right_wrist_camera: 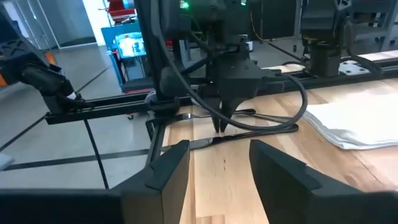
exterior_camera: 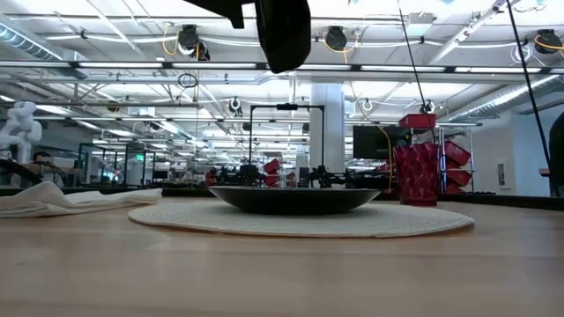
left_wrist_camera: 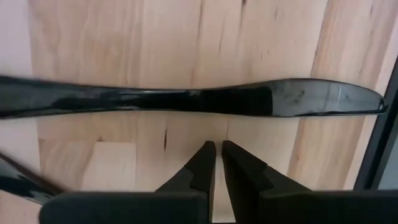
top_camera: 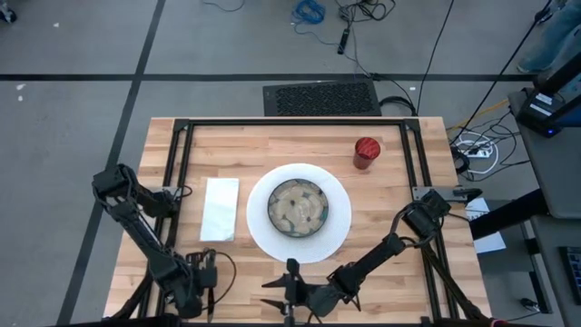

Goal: Set table place
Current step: Put the black knife to the right of the white placemat

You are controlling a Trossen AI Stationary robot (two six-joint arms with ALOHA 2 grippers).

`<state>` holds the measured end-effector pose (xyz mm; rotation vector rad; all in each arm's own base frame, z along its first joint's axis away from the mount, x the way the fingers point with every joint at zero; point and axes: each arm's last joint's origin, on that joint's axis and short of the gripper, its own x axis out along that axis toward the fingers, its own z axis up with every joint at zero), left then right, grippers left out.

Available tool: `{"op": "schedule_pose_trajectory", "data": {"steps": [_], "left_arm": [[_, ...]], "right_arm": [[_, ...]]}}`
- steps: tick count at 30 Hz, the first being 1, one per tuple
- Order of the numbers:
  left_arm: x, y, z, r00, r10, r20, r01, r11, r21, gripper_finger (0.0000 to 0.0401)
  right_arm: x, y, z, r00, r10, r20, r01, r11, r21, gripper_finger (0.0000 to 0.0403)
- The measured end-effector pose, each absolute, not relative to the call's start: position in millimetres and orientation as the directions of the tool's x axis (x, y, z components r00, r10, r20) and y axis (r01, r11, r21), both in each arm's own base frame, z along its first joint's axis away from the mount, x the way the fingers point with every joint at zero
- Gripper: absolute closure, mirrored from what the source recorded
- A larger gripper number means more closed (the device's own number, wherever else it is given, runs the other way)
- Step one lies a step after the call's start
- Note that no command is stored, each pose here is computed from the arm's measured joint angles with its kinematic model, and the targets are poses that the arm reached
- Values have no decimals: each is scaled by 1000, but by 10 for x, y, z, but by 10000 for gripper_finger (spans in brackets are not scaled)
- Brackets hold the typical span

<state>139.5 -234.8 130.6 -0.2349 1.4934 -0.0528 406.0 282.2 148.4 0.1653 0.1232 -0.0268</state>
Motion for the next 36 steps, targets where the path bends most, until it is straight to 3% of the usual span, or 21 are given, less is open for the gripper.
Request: {"op": "schedule_pose_trajectory", "data": {"steps": [17, 23, 36], "left_arm": [[1811, -2260, 1349, 334, -171, -927, 41, 985, -167, 383], [2058, -2105, 1375, 471, -80, -878, 39, 997, -70, 383], [2247, -2062, 1666, 437, -128, -891, 67, 992, -110, 383]], "right_arm": [[4109, 2721, 1400, 979, -47, -197, 72, 990, 122, 248], [4135, 2667, 1369, 973, -62, -224, 87, 991, 101, 248], [4163, 2557, 1286, 949, -128, -290, 170, 977, 127, 248]]}}
